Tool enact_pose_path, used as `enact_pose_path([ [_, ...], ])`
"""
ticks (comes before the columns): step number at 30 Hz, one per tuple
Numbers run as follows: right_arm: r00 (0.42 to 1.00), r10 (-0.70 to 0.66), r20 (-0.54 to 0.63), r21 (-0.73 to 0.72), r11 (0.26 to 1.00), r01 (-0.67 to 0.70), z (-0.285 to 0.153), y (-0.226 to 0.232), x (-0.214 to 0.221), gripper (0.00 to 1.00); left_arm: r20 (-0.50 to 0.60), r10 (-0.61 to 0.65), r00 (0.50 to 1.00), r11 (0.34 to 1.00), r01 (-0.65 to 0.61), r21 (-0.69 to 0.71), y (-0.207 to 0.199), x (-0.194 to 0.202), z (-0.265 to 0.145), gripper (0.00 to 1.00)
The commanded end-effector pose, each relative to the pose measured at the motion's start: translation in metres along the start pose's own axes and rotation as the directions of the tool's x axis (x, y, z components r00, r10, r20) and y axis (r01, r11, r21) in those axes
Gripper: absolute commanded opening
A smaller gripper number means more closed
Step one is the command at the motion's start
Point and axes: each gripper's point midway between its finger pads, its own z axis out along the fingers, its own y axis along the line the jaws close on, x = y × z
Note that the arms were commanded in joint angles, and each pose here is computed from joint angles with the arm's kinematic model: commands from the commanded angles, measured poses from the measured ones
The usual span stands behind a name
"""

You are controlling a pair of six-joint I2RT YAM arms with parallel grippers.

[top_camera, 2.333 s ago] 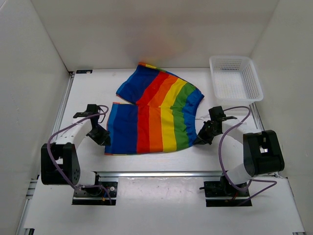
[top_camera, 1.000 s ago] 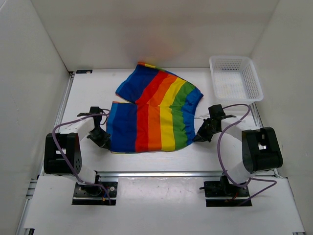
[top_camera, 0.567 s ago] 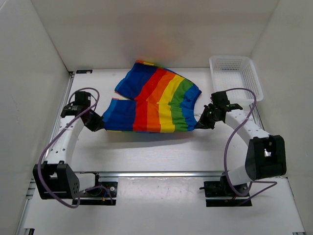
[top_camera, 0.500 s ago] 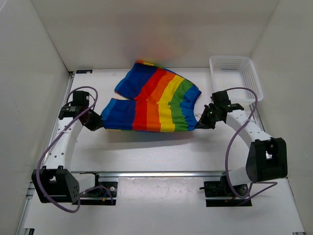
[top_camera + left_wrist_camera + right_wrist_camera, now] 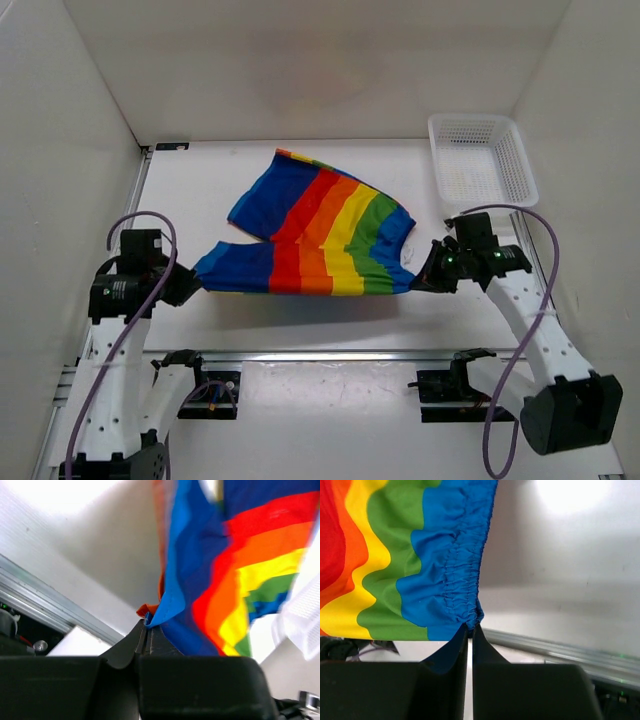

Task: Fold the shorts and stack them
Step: Fold the shorts

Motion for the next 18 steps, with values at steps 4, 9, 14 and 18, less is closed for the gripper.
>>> enact_pose_path([
  [4,1.0,-0.02,0.003,0.092,0.996,0.019,-0.034,-0.022,0.03,0.0,0.157,0.024,0.987,0.997,-0.036,0.07,-0.029,-0.041,-0.06,0.1],
  [9,0.997,-0.013,0.08,0.147,0.989,0.001,-0.055,-0.017,0.008,0.0,0.174,0.126,0.977,0.983,-0.147,0.114,-0.081,-0.072,-0.072,0.1],
  [14,0.993,-0.01,0.117,0.219,0.976,-0.016,-0.049,-0.015,-0.029,0.0,0.193,0.186,0.963,0.969,-0.213,0.127,-0.144,-0.112,-0.036,0.1],
  [18,0.989,-0.009,0.146,0.274,0.961,-0.032,-0.032,-0.013,-0.071,0.0,0.15,0.275,0.95,0.949,-0.293,0.119,-0.186,-0.12,0.004,0.1],
])
